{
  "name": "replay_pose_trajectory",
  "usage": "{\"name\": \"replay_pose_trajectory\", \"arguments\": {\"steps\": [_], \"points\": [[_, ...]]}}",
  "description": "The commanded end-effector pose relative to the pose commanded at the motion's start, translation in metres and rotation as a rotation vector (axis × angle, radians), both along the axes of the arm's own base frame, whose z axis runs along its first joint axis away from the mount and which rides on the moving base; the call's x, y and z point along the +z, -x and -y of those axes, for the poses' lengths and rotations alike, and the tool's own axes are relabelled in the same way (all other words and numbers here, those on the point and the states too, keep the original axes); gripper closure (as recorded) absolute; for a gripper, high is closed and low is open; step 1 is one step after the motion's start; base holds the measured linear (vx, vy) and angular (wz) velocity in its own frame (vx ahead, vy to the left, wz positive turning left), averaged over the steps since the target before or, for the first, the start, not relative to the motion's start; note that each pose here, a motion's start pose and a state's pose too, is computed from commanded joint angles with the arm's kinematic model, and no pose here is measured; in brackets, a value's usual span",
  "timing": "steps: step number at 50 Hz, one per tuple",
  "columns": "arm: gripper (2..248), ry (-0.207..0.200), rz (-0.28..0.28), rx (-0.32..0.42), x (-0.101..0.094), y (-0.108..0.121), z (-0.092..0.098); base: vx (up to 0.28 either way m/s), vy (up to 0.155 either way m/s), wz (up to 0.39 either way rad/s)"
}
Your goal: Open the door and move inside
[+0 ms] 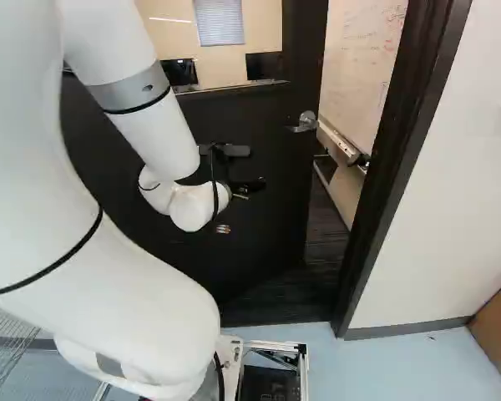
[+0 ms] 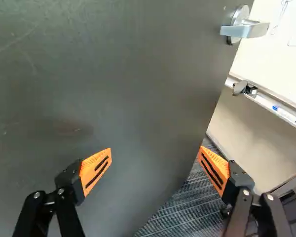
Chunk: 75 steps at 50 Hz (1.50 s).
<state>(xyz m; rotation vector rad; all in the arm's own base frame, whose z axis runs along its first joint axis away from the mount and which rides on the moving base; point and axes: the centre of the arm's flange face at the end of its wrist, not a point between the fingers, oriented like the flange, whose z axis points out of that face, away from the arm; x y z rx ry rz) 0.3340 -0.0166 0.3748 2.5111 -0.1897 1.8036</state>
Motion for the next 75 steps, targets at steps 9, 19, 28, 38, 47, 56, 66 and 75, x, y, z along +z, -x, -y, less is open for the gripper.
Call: {"name": "replay_pose_trajectory", "arguments": {"steps": [9, 19, 28, 38, 47, 56, 66, 75], "points": [[3, -0.007, 0.0, -0.003, 0.0, -0.005, -0.004, 0.0, 0.0, 0.0], [3, -0.008, -0.001, 0.013, 0.0, -0.01, -0.01, 0.0, 0.0, 0.0], [3, -0.008, -0.001, 0.03, 0.001, -0.014, -0.016, 0.0, 0.0, 0.0], [3, -0.008, 0.0, 0.048, 0.001, -0.019, -0.023, 0.0, 0.0, 0.0], [3, -0.01, 0.005, 0.062, 0.001, -0.023, -0.029, 0.0, 0.0, 0.0], [3, -0.011, 0.017, 0.074, 0.003, -0.027, -0.036, 0.0, 0.0, 0.0], [3, -0.012, 0.032, 0.089, 0.004, -0.032, -0.044, 0.0, 0.0, 0.0], [3, -0.012, 0.033, 0.107, 0.004, -0.037, -0.051, 0.0, 0.0, 0.0]]}}
